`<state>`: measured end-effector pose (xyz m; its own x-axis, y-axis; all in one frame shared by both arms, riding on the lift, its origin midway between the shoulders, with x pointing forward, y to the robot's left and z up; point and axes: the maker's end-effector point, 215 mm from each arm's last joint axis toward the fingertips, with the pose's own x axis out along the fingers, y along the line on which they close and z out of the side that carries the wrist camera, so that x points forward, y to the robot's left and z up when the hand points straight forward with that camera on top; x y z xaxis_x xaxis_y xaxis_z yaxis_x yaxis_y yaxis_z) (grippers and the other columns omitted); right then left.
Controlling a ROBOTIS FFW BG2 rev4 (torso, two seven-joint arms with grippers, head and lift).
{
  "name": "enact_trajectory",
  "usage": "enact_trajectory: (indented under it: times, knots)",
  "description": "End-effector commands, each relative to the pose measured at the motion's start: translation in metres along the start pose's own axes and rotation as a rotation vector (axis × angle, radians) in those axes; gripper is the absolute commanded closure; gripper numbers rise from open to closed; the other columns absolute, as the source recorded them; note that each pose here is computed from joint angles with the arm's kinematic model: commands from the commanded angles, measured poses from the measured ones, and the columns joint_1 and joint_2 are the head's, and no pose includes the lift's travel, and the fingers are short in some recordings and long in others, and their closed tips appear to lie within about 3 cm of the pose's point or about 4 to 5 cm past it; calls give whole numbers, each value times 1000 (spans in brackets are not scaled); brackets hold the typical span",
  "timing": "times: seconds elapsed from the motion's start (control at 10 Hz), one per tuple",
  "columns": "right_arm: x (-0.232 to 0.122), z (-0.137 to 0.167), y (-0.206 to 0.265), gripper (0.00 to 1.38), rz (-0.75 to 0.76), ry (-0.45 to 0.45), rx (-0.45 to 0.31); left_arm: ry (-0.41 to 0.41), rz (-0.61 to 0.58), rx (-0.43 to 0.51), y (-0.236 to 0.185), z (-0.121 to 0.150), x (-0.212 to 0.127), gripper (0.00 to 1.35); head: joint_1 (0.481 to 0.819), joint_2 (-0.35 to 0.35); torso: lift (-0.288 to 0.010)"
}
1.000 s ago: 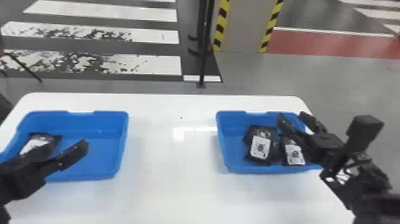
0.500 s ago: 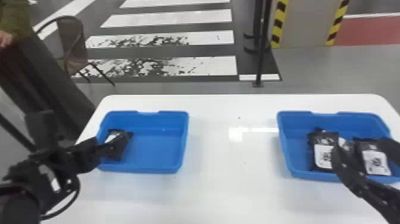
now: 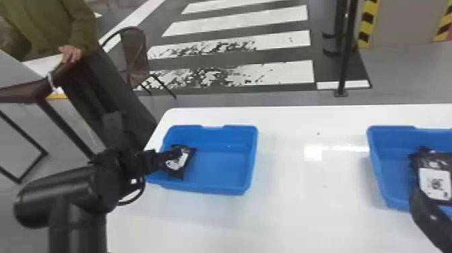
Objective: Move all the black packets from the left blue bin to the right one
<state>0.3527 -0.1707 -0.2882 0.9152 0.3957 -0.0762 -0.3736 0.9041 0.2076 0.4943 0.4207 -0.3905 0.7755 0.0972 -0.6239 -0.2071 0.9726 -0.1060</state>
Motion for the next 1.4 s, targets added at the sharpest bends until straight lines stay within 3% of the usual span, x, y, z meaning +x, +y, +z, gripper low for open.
enact_trajectory:
  times: [0.0, 0.4, 1.1, 1.2, 1.3]
  knots:
    - [1, -5, 0, 214, 5, 6, 16, 76, 8, -30, 0, -11, 26, 151, 695, 323, -140]
    - [5, -12, 2, 216, 21, 19, 42, 187, 47, -39, 1, -23, 61, 151, 695, 321, -140]
    - [14, -24, 7, 216, 57, 31, 99, 296, 11, -65, -29, -28, 82, 259, 695, 294, -140]
    - [14, -25, 7, 216, 58, 35, 104, 313, 4, -68, -32, -32, 83, 341, 695, 291, -140]
    - [14, -27, 7, 216, 60, 37, 112, 335, 5, -76, -31, -39, 83, 605, 695, 287, -140]
